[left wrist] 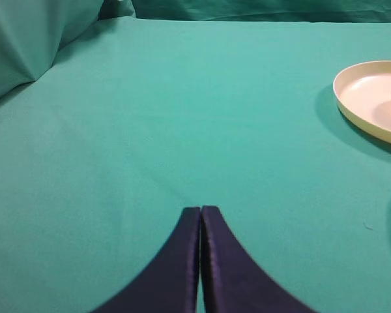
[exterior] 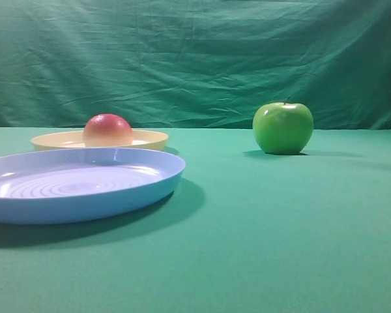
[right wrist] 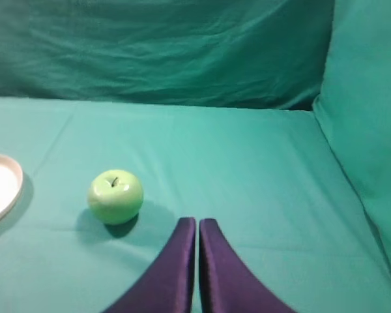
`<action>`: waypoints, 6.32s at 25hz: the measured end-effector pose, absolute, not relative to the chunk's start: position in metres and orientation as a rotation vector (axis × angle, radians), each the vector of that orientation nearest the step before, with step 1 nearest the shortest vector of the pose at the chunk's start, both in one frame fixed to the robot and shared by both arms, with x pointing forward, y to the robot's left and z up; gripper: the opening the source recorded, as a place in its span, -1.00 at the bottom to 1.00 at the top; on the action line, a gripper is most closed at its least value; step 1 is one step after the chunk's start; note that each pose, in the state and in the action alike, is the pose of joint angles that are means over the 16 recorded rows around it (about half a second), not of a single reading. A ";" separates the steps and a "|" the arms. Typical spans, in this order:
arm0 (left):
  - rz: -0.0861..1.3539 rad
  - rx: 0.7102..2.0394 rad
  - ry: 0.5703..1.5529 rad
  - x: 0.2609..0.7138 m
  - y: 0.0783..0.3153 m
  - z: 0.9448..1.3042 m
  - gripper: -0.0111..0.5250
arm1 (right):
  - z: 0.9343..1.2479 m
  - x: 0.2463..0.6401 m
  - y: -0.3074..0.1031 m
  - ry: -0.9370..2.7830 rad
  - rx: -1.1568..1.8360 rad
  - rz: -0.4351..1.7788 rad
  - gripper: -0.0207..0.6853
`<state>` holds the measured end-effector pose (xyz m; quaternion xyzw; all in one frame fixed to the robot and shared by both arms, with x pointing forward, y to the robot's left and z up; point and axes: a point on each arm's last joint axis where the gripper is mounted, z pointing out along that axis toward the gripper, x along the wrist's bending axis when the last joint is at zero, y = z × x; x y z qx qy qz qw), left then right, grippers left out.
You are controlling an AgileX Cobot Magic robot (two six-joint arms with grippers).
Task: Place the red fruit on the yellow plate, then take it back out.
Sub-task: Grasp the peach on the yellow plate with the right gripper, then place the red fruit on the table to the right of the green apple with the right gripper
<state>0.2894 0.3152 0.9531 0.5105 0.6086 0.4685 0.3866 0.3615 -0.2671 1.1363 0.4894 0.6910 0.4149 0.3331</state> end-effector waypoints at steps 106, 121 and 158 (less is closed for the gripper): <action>1.192 1.298 1.550 0.289 0.315 0.953 -0.96 | 1.135 0.538 -0.158 2.456 1.165 0.916 -0.41; 1.192 1.298 1.550 0.289 0.315 0.953 -0.96 | 1.011 0.461 -0.219 2.362 1.448 0.757 -0.41; 1.192 1.298 1.550 0.289 0.315 0.953 -0.96 | 0.975 0.460 -0.225 2.278 1.494 0.744 0.73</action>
